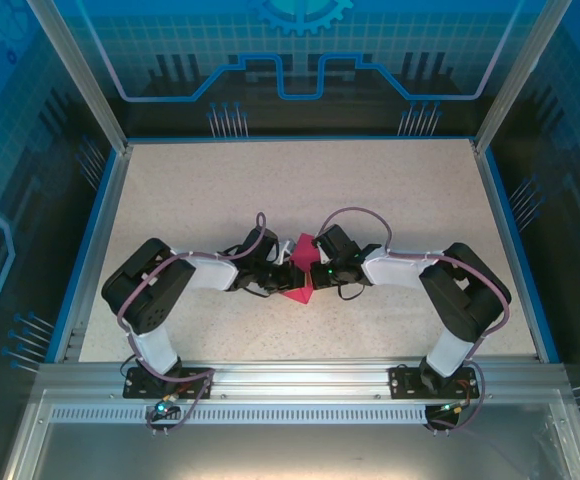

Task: Fold a paper plane with a square sheet of paper (pick it up from the middle)
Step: Fold the triangle a second time at the center of the table.

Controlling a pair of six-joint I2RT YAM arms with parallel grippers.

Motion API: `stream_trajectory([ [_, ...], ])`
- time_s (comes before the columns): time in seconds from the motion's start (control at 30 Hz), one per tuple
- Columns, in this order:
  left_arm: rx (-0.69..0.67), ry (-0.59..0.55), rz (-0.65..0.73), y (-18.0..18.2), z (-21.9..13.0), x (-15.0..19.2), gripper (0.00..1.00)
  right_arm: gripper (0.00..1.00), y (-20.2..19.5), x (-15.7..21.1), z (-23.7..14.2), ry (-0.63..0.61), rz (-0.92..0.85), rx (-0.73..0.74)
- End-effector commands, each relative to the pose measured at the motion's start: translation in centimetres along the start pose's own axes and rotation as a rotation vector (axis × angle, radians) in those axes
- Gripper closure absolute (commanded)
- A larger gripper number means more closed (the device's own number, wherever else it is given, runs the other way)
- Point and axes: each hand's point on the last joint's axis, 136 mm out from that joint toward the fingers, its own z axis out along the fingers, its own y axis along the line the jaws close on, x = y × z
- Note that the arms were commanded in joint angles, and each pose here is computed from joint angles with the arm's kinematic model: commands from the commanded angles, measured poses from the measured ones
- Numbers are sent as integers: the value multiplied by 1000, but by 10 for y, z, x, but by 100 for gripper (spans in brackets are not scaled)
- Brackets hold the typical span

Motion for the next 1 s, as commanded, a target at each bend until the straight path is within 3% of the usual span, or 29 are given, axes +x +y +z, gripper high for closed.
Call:
stream_trajectory([
  [0.0, -18, 11, 10, 0, 5, -1, 89, 100, -9, -4, 2, 8, 8, 34],
  [0.97, -72, 43, -18, 10, 11, 7, 89, 100, -12, -4, 4, 14, 12, 51],
])
